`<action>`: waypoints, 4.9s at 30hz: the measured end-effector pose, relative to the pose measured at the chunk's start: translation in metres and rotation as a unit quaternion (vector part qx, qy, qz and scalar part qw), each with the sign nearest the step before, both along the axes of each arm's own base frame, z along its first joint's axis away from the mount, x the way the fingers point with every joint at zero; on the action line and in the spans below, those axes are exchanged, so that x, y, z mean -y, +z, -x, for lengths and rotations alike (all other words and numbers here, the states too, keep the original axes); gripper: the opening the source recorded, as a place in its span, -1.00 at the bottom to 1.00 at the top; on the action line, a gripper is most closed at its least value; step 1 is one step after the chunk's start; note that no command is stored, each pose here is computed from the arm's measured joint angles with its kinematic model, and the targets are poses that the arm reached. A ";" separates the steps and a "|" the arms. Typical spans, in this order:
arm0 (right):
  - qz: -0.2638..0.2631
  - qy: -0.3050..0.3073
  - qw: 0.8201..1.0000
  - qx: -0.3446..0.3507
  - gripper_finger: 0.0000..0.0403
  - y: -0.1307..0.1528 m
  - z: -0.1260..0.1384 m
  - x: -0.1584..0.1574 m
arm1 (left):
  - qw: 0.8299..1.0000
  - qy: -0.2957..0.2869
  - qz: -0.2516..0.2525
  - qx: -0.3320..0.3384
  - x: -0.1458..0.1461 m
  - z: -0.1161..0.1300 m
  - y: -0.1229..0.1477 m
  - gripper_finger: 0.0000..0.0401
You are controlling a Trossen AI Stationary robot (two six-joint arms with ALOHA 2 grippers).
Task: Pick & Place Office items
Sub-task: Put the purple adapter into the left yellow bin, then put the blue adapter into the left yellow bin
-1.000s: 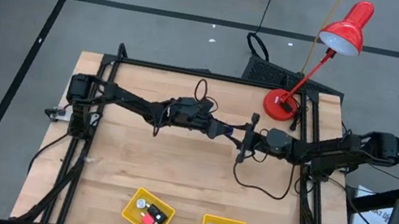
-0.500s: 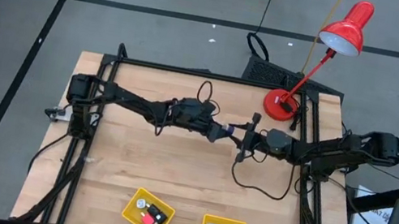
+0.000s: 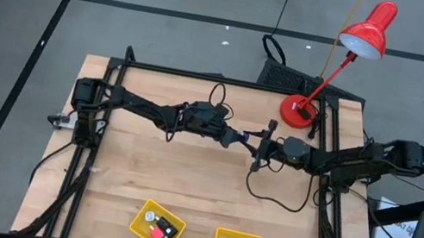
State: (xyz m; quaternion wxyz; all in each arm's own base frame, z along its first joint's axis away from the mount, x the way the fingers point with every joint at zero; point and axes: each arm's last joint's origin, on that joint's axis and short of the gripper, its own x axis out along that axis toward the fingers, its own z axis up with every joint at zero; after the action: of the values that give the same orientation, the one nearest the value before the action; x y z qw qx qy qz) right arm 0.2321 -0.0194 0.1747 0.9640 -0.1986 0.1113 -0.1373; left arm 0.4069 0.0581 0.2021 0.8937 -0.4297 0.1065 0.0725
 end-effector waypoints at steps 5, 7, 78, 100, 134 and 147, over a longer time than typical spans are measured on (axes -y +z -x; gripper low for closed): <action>0.000 0.000 1.000 -0.001 -0.37 0.000 0.000 0.000 | 1.000 -0.002 -0.013 0.000 0.000 0.000 0.000 -0.33; -0.005 -0.002 1.000 0.001 -0.35 0.000 0.000 0.000 | 0.999 -0.008 -0.037 0.001 0.000 0.000 0.000 -0.32; -0.221 0.003 0.954 0.203 -0.15 0.008 0.091 0.023 | 0.782 -0.456 -0.286 -0.315 0.267 0.172 0.002 -0.32; -0.222 0.002 0.954 0.202 -0.15 0.008 0.091 0.023 | 0.798 -0.432 -0.210 -0.365 0.268 0.157 -0.024 -0.12; -0.211 0.000 0.959 0.189 -0.15 0.006 0.091 0.023 | 0.845 -0.258 -0.452 -0.119 0.168 0.184 0.101 0.34; -0.264 -0.020 0.945 0.190 -0.15 0.000 0.085 0.026 | 0.903 -0.129 -0.409 -0.015 0.078 0.208 0.020 0.34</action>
State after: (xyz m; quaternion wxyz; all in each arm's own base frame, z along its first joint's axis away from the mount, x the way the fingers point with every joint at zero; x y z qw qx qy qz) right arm 0.1471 -0.0452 0.1743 0.9822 0.0953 -0.0375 -0.1575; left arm 0.1992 -0.0204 0.2223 0.9908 -0.0074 0.1350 0.0005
